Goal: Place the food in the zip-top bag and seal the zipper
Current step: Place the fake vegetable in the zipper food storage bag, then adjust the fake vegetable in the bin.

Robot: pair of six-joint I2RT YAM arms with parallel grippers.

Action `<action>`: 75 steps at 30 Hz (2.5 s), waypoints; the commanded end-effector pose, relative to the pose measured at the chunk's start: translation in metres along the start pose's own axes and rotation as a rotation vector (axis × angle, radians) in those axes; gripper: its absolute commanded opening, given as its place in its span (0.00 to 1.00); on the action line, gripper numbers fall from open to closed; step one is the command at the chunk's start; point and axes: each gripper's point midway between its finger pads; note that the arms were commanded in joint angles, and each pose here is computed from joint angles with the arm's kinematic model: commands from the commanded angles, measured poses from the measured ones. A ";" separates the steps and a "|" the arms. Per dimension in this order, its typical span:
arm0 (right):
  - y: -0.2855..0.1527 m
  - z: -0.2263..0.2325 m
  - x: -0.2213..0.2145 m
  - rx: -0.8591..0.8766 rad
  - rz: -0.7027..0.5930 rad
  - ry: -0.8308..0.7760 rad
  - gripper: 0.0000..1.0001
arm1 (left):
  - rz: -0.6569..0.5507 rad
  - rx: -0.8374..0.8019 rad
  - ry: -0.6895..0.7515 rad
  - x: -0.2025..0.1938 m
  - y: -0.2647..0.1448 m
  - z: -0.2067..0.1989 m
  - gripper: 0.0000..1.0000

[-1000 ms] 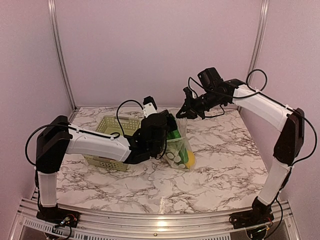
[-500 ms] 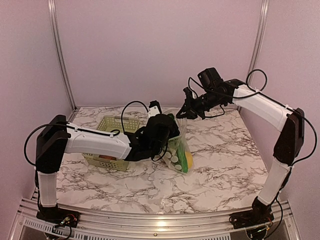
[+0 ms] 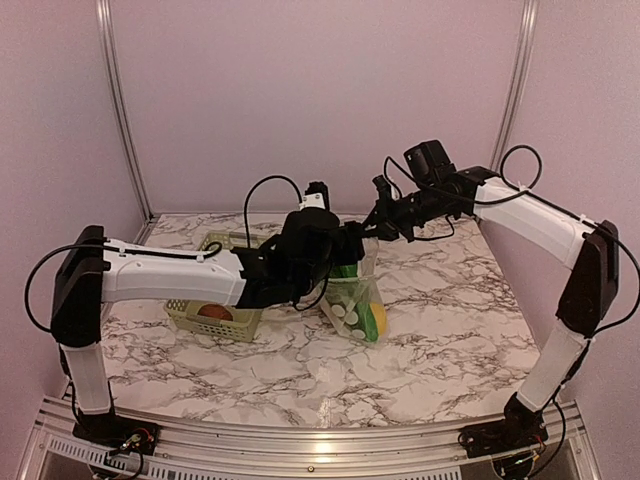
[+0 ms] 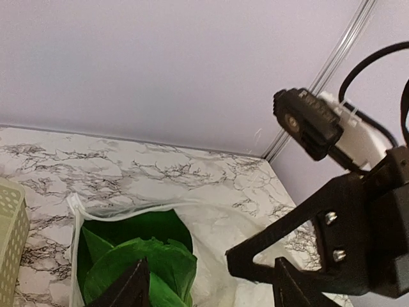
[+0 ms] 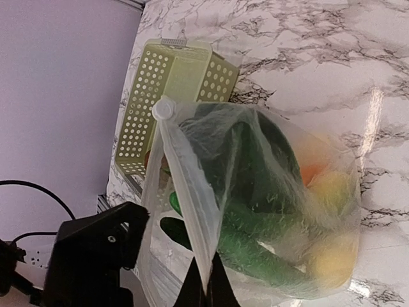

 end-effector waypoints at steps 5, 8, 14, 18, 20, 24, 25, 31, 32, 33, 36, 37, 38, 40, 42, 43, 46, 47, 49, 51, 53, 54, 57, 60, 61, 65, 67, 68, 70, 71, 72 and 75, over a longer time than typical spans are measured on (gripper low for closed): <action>-0.013 0.017 0.005 0.064 -0.041 -0.030 0.00 | -0.233 -0.068 0.004 0.154 -0.055 0.002 0.73; -0.013 0.020 0.005 0.074 -0.042 -0.042 0.00 | -0.227 -0.034 0.020 0.171 -0.066 0.024 0.74; -0.013 0.020 0.001 0.087 -0.037 -0.053 0.00 | -0.058 0.165 0.005 0.146 -0.079 0.121 0.72; -0.012 0.018 -0.002 0.094 -0.040 -0.050 0.00 | 0.034 0.267 -0.004 0.119 -0.103 0.180 0.72; -0.010 0.015 -0.004 0.095 -0.040 -0.044 0.00 | 0.058 0.301 -0.002 0.109 -0.118 0.201 0.72; -0.007 0.011 -0.008 0.096 -0.035 -0.036 0.00 | 0.133 0.342 0.025 0.083 -0.141 0.227 0.72; -0.007 0.010 -0.009 0.095 -0.035 -0.037 0.00 | 0.162 0.349 0.035 0.075 -0.144 0.232 0.73; -0.009 0.009 -0.013 0.091 -0.039 -0.044 0.00 | 0.386 0.349 0.048 0.013 -0.146 0.251 0.72; -0.009 0.008 -0.013 0.090 -0.037 -0.044 0.00 | 0.427 0.345 0.045 0.003 -0.144 0.253 0.71; -0.008 0.007 -0.014 0.090 -0.034 -0.042 0.00 | 0.464 0.338 0.042 -0.006 -0.143 0.253 0.70; -0.008 0.007 -0.014 0.094 -0.034 -0.046 0.00 | 0.579 0.333 0.023 -0.032 -0.138 0.255 0.69; -0.008 0.008 -0.013 0.098 -0.035 -0.046 0.00 | 0.629 0.330 0.015 -0.042 -0.137 0.255 0.69; -0.007 0.008 -0.013 0.099 -0.035 -0.047 0.00 | 0.679 0.331 0.013 -0.051 -0.137 0.257 0.68; -0.006 0.009 -0.012 0.102 -0.032 -0.046 0.00 | 0.752 0.330 0.008 -0.065 -0.134 0.258 0.68; -0.006 0.011 -0.012 0.105 -0.031 -0.048 0.00 | 0.811 0.332 0.005 -0.077 -0.130 0.259 0.68; -0.006 0.011 -0.012 0.106 -0.032 -0.049 0.00 | 0.833 0.332 0.001 -0.082 -0.129 0.259 0.69; -0.007 0.010 -0.012 0.104 -0.032 -0.049 0.00 | 0.877 0.344 -0.021 -0.091 -0.127 0.261 0.69; -0.006 0.010 -0.012 0.102 -0.031 -0.048 0.00 | 0.888 0.348 -0.031 -0.094 -0.126 0.262 0.69; -0.008 0.009 -0.013 0.101 -0.034 -0.049 0.00 | 0.899 0.355 -0.055 -0.097 -0.123 0.264 0.69; -0.008 0.007 -0.015 0.098 -0.033 -0.045 0.00 | 0.916 0.354 -0.074 -0.101 -0.120 0.264 0.69; -0.009 0.005 -0.016 0.096 -0.033 -0.043 0.00 | 0.933 0.361 -0.091 -0.104 -0.117 0.265 0.69; -0.009 0.006 -0.017 0.097 -0.033 -0.044 0.00 | 0.939 0.371 -0.096 -0.105 -0.117 0.267 0.70; -0.010 0.003 -0.019 0.094 -0.034 -0.042 0.00 | 0.952 0.433 -0.142 -0.109 -0.117 0.276 0.72; -0.011 0.002 -0.021 0.093 -0.034 -0.042 0.00 | 0.978 0.456 -0.199 -0.116 -0.117 0.276 0.72; -0.011 0.001 -0.021 0.093 -0.035 -0.042 0.00 | 0.983 0.458 -0.214 -0.117 -0.117 0.275 0.72; -0.011 -0.001 -0.023 0.101 -0.040 -0.039 0.00 | 1.008 0.474 -0.261 -0.126 -0.117 0.276 0.73; -0.011 0.001 -0.023 0.119 -0.040 -0.034 0.00 | 1.039 0.479 -0.279 -0.134 -0.115 0.278 0.73; -0.012 0.003 -0.023 0.128 -0.043 -0.032 0.00 | 1.052 0.483 -0.295 -0.139 -0.114 0.278 0.73; -0.013 0.005 -0.022 0.138 -0.052 -0.032 0.00 | 1.072 0.486 -0.316 -0.145 -0.109 0.278 0.73; -0.014 0.005 -0.022 0.140 -0.056 -0.033 0.00 | 1.079 0.488 -0.315 -0.147 -0.105 0.278 0.73; -0.014 0.004 -0.023 0.141 -0.056 -0.029 0.00 | 1.079 0.489 -0.315 -0.147 -0.101 0.278 0.73; -0.012 0.001 -0.024 0.146 -0.054 -0.021 0.00 | 1.072 0.482 -0.312 -0.145 -0.085 0.277 0.73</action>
Point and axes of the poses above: each gripper's point midway between its finger pads, its own y axis out along the fingers, its own z axis along the line the jaws close on, x = y × z, and after that the axes turned 11 degrees about y, right-handed
